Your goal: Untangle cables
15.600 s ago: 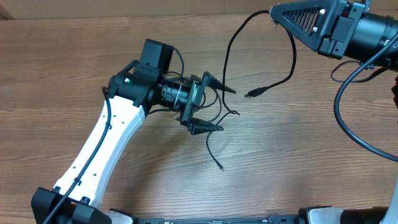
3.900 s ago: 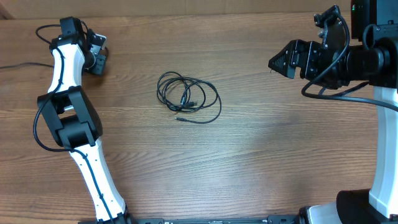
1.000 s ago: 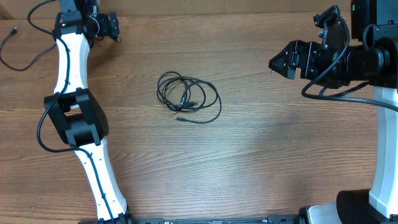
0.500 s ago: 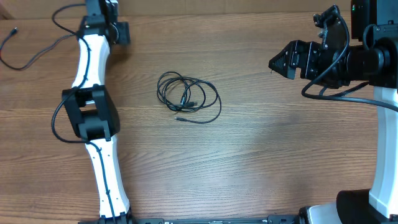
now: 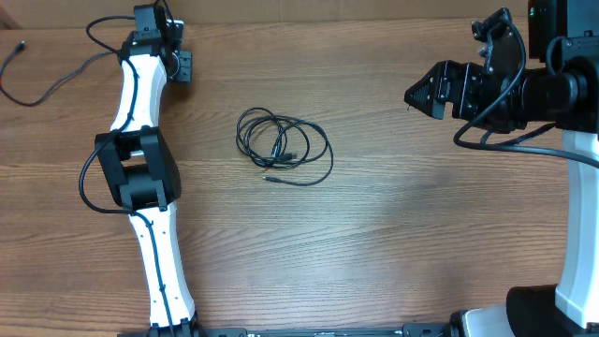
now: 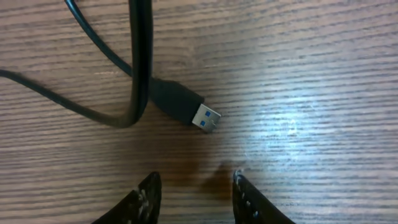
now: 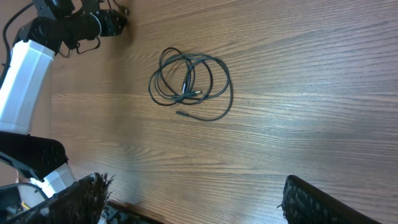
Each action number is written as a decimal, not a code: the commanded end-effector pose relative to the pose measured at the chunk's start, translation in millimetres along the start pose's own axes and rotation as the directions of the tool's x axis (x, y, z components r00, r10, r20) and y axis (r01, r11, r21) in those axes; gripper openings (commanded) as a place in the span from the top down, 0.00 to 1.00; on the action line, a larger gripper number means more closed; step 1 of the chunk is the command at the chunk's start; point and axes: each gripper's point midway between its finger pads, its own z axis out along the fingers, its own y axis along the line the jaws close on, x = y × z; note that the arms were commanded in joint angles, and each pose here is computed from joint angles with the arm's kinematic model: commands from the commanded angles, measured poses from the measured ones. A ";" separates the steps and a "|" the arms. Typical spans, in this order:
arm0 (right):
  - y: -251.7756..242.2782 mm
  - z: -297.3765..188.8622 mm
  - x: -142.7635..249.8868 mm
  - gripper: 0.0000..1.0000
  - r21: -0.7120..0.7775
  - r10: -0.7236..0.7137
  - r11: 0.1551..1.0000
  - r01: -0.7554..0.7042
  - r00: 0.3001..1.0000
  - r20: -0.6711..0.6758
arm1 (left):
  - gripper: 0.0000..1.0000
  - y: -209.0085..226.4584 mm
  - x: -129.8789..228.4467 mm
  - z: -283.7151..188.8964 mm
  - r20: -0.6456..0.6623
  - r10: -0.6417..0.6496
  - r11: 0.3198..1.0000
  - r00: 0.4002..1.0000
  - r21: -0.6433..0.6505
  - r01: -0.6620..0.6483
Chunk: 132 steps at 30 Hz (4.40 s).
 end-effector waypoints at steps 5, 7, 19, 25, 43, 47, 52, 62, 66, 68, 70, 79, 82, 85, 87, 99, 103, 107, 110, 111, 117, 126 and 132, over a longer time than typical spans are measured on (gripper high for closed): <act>-1.9 1.3 0.4 0.11 0.016 -0.009 1.000 0.009 1.000 0.000 | 0.27 20.0 -93.8 -88.2 0.315 -0.135 0.989 0.939 -0.014 0.147; -1.9 1.3 0.3 0.11 0.016 -0.009 1.000 0.009 1.000 0.000 | 0.03 20.0 -100.1 -88.9 0.342 -0.134 0.989 0.930 -0.012 0.147; -1.9 1.4 0.4 0.11 0.016 -0.009 1.000 0.009 1.000 -0.001 | 0.31 -8.9 -64.5 7.5 0.273 -0.121 0.992 0.954 0.054 0.110; -1.9 1.4 0.4 0.11 0.016 -0.008 1.000 0.008 1.000 -0.001 | 0.63 -16.7 -53.9 19.8 0.247 -0.053 0.997 0.967 0.063 0.039; -2.8 2.7 1.2 0.11 0.018 -0.006 1.000 0.006 1.000 -0.006 | 0.00 22.5 -59.4 -41.1 0.196 -0.037 0.989 0.980 -0.136 0.065; -13.5 8.8 3.7 0.11 0.062 0.008 0.998 -0.006 1.000 -0.024 | 0.00 21.9 -69.2 -67.0 0.220 -0.074 0.988 0.973 -0.114 0.101; -25.3 12.9 4.8 0.10 0.115 0.018 0.993 -0.015 0.999 -0.032 | 0.00 -18.9 -78.1 -117.9 0.213 -0.159 0.984 0.964 0.113 0.138; -25.4 13.2 3.3 0.00 0.115 0.016 0.993 -0.013 1.000 -0.027 | 0.03 -206.7 16.5 -228.1 -0.312 -0.055 0.648 0.948 0.712 0.272; -25.5 13.2 3.5 0.00 0.115 0.017 0.993 -0.014 0.999 -0.027 | 0.12 -241.2 46.1 -249.8 -0.389 0.048 0.652 0.920 0.710 0.266; -25.6 13.2 4.2 0.00 0.115 0.018 0.993 -0.015 0.999 -0.030 | 0.00 -251.6 51.5 -271.8 -0.385 0.081 0.642 0.919 0.726 0.247; -25.8 13.2 4.6 0.00 0.116 0.019 0.993 -0.015 0.999 -0.031 | 0.00 -252.1 57.1 -295.6 -0.376 0.100 0.659 0.921 0.718 0.222; -31.9 22.0 11.5 0.00 0.126 0.039 0.992 -0.030 0.997 -0.070 | 0.00 -213.9 75.3 -405.0 -0.237 0.078 0.803 0.968 0.590 0.080; -36.9 30.3 15.0 0.00 0.133 0.051 0.990 -0.039 0.994 -0.094 | 0.00 -196.6 77.5 -440.5 -0.156 0.011 0.853 0.988 0.517 0.073; -44.1 43.9 16.7 0.00 0.138 0.062 0.989 -0.046 0.992 -0.113 | 0.01 -187.4 87.7 -469.3 -0.090 -0.006 0.875 0.996 0.481 0.049; -48.5 53.3 16.1 0.00 0.139 0.065 0.989 -0.048 0.991 -0.118 | 0.00 -187.6 96.8 -474.9 -0.097 -0.011 0.878 0.995 0.476 0.056; -60.1 76.3 26.9 0.00 0.150 0.118 0.984 -0.093 0.979 -0.165 | 0.08 -211.0 137.1 -348.1 -0.387 -0.079 0.929 0.919 0.305 0.208; -60.6 75.7 29.5 0.00 0.154 0.123 0.983 -0.096 0.977 -0.174 | 0.31 -216.8 146.4 -297.7 -0.437 -0.073 0.948 0.896 0.249 0.198; -60.8 75.3 31.3 0.00 0.156 0.126 0.983 -0.098 0.975 -0.181 | 0.30 -213.5 155.8 -255.0 -0.491 -0.074 0.970 0.868 0.165 0.176; -60.8 75.3 31.3 0.00 0.156 0.126 0.983 -0.099 0.975 -0.181 | 0.31 -210.4 163.0 -225.5 -0.515 -0.071 0.984 0.854 0.102 0.144; -60.8 75.4 31.2 0.00 0.156 0.126 0.983 -0.098 0.975 -0.181 | 0.31 -209.4 164.4 -216.3 -0.518 -0.072 0.987 0.852 0.085 0.135; -60.8 75.4 31.1 0.00 0.156 0.126 0.983 -0.098 0.975 -0.180 | 0.32 -194.1 162.2 -185.3 -0.512 -0.099 0.991 0.853 0.031 0.134; -60.5 75.9 28.8 0.00 0.153 0.122 0.984 -0.096 0.978 -0.172 | 0.31 -167.0 155.6 -179.4 -0.523 -0.135 0.981 0.842 0.050 0.188; -60.2 76.3 27.0 0.00 0.151 0.118 0.984 -0.093 0.979 -0.165 | 0.41 -197.9 151.2 -182.0 -0.528 -0.066 0.952 0.847 0.221 0.212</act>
